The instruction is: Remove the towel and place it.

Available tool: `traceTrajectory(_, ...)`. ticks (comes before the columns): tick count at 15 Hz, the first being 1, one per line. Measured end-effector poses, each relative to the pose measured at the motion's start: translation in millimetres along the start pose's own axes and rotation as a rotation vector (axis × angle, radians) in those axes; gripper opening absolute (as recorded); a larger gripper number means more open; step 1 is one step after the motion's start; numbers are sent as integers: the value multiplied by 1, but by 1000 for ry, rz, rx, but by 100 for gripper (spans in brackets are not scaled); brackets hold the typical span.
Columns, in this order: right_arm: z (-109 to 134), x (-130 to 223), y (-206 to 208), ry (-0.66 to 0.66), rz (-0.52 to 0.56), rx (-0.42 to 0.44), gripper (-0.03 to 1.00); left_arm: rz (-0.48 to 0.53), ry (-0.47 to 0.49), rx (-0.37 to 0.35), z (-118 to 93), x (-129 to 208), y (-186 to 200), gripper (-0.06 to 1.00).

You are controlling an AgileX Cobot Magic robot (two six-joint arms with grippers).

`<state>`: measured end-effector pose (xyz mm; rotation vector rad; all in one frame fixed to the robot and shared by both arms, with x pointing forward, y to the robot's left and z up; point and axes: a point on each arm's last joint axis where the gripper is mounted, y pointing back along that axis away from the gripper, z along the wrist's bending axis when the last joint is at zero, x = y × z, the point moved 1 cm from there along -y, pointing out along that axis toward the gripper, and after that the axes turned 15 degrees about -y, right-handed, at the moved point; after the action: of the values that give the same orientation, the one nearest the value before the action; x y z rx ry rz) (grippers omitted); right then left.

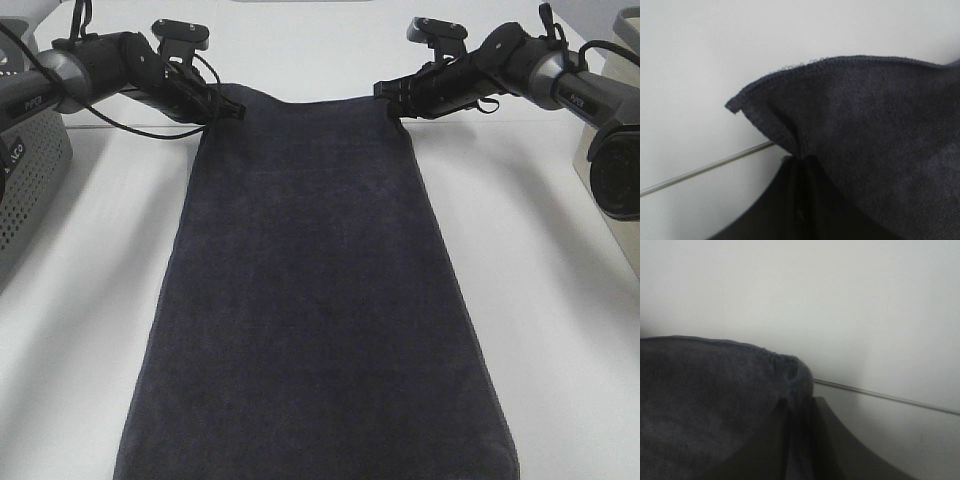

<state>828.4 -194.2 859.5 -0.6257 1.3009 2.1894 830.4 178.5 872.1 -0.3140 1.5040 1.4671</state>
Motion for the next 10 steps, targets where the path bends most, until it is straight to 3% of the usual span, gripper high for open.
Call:
traceTrajectory(1,0,0,0,3,-4,-2,20,-3,-1,-2,0,0,0,2)
traceTrajectory(3,0,-2,0,-2,-23,-4,37,-16,0,-8,1,-2,0,12)
traceTrajectory(5,0,-3,0,-2,-25,-4,57,-30,1,-16,2,-3,0,40)
traceTrajectory(7,1,3,0,11,32,-5,63,-40,-5,-24,2,-4,0,70)
traceTrajectory(8,2,4,3,32,67,1,64,-41,-10,-28,3,-4,0,80)
traceTrajectory(10,13,-9,27,96,115,19,64,-26,-13,-18,3,-7,4,86)
